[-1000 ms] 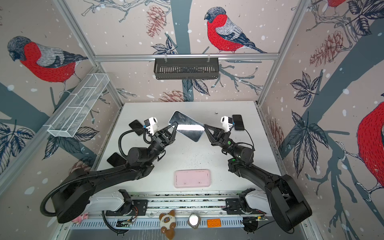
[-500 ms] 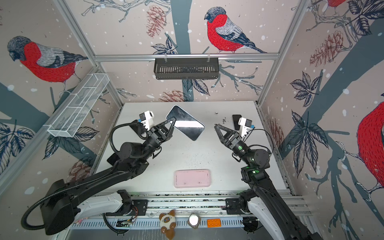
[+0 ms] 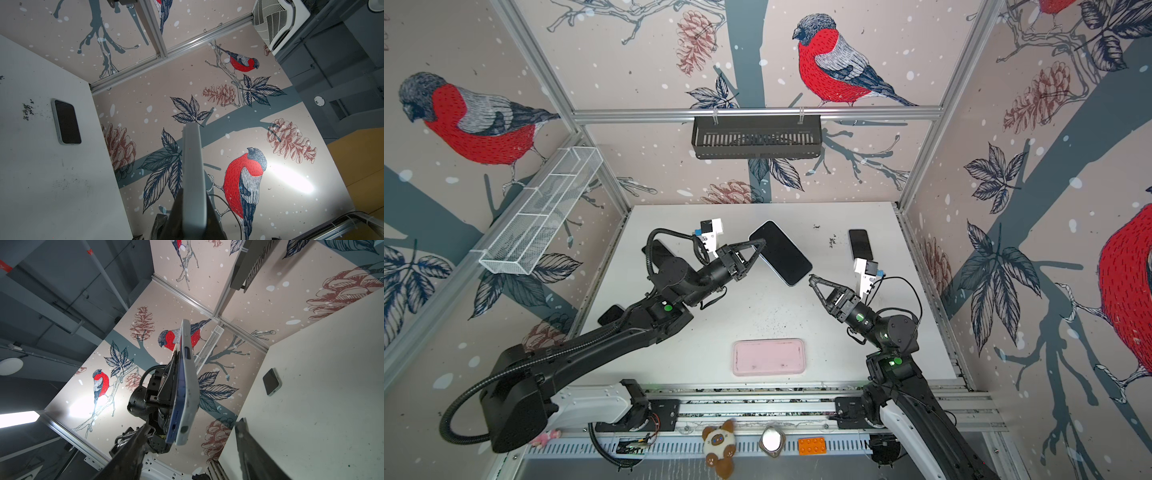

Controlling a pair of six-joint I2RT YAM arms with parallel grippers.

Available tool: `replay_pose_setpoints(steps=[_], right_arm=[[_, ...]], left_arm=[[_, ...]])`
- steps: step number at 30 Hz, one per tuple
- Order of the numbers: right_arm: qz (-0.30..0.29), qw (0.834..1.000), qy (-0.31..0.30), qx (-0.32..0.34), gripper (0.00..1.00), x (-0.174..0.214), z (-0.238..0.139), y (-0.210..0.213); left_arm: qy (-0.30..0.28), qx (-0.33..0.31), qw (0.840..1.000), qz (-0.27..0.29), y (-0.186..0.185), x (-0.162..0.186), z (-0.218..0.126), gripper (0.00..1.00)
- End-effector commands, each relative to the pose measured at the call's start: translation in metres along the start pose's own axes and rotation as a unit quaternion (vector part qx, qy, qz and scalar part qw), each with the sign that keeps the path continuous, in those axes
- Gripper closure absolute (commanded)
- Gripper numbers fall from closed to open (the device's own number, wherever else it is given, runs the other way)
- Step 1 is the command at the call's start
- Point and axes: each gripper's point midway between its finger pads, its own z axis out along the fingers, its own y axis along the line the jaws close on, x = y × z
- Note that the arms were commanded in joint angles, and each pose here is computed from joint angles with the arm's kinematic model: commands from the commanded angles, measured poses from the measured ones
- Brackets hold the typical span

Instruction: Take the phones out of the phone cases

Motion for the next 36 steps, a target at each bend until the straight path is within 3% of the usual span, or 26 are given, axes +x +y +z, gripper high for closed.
replay_pose_setpoints(steps=[1, 36], right_arm=[[-0.010, 1.000, -0.004, -0.026, 0.32, 0.002, 0.001, 0.010], [0.011, 1.000, 0.000, 0.014, 0.43, 0.014, 0.007, -0.030]], left_arm=[[-0.006, 0.046, 0.999, -0.004, -0.021, -0.004, 0.000, 1.00], [-0.007, 0.086, 0.996, -0.015, -0.025, 0.001, -0.010, 1.00]])
